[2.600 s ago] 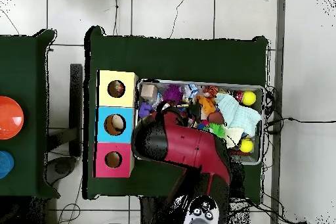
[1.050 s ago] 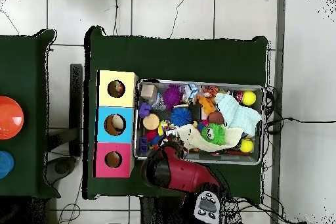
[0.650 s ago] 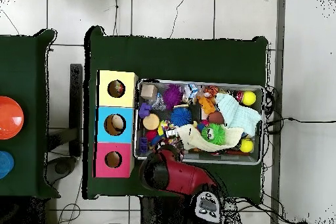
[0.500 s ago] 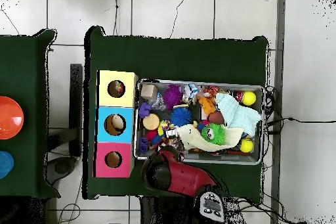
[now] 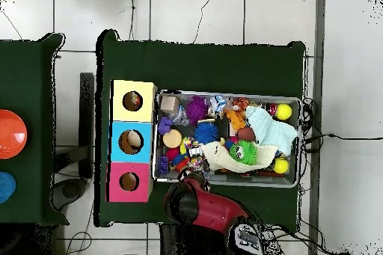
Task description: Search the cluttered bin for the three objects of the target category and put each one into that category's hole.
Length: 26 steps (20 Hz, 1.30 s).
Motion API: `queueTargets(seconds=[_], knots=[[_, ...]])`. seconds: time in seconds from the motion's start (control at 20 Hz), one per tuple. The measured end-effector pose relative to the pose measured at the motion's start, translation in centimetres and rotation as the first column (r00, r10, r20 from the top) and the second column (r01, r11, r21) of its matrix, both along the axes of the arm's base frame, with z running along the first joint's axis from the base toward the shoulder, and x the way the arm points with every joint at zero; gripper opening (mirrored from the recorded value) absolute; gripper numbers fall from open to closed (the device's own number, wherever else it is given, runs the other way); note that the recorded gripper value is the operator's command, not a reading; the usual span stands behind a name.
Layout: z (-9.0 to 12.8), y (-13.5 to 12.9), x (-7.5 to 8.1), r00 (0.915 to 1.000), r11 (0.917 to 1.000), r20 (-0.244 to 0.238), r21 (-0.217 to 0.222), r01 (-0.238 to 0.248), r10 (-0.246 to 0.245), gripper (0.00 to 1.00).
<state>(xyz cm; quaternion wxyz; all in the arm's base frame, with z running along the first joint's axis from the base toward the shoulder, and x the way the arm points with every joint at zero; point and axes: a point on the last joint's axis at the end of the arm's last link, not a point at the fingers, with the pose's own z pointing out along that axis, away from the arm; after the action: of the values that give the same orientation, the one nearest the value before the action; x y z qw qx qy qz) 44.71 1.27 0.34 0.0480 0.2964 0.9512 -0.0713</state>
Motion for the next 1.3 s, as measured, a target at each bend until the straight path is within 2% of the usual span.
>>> queueTargets(seconds=[0.45, 0.95, 1.3], knots=[[-0.8, -0.2, 0.3, 0.9986, 0.9986, -0.001, 0.007, 0.053, -0.053, 1.0], [-3.3, 0.6, 0.1, 0.9976, 0.9983, 0.039, 0.008, 0.057, -0.057, 1.0], [-3.6, 0.8, 0.3, 0.9959, 0.9968, 0.042, 0.006, 0.08, -0.08, 1.0]])
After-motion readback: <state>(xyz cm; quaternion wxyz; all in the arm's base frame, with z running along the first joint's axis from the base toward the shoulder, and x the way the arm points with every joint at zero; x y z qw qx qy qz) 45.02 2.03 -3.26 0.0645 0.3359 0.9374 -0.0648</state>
